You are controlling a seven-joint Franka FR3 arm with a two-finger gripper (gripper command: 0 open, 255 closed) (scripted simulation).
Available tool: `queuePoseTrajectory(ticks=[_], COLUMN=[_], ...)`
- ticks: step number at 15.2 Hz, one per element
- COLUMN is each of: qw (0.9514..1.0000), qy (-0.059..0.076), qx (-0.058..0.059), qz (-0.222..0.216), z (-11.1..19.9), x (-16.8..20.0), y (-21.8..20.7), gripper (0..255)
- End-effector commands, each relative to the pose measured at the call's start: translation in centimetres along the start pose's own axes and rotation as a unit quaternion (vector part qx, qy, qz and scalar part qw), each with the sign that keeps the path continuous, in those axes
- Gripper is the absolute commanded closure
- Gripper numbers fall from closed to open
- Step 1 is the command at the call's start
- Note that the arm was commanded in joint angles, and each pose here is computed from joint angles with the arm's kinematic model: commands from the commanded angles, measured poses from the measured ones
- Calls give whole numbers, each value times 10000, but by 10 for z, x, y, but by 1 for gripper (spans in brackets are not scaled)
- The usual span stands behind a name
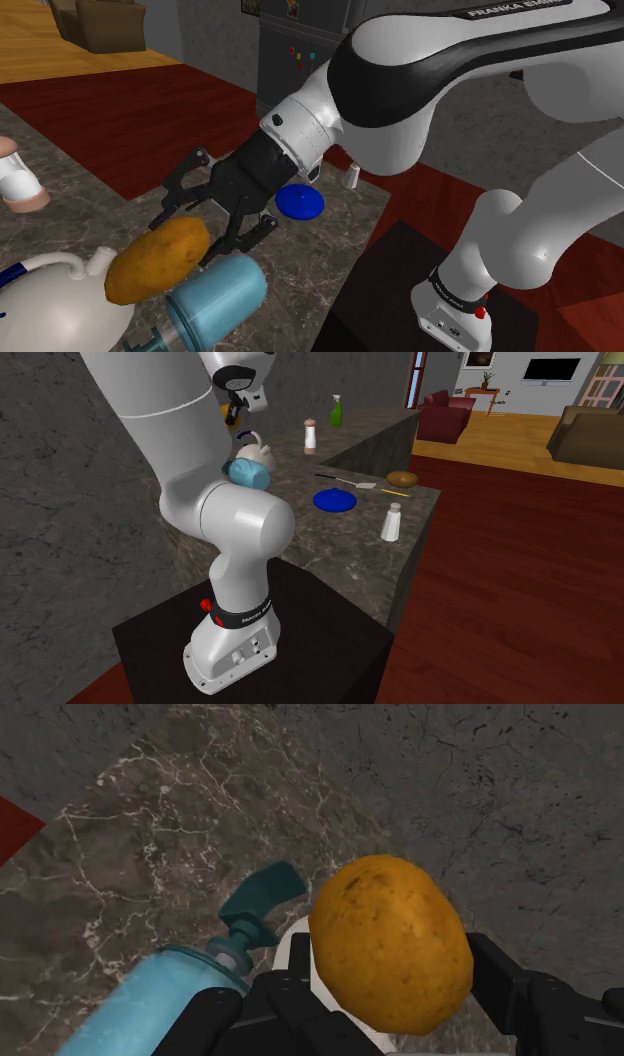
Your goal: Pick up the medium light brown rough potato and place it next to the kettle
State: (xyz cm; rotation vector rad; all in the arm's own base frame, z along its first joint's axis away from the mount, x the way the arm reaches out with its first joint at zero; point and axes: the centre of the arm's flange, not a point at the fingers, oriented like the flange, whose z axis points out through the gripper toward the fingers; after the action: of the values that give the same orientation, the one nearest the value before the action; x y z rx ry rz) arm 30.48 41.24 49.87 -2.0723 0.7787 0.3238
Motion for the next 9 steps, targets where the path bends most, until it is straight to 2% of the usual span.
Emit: queuePoseTrajectory(ticks=[1,9], qw=[10000,10000], qy=[-3,-3], qx=[11,11], qz=[7,7], z=[21,106], x=[-13,-58], y=[-11,-54], gripper=[255,255])
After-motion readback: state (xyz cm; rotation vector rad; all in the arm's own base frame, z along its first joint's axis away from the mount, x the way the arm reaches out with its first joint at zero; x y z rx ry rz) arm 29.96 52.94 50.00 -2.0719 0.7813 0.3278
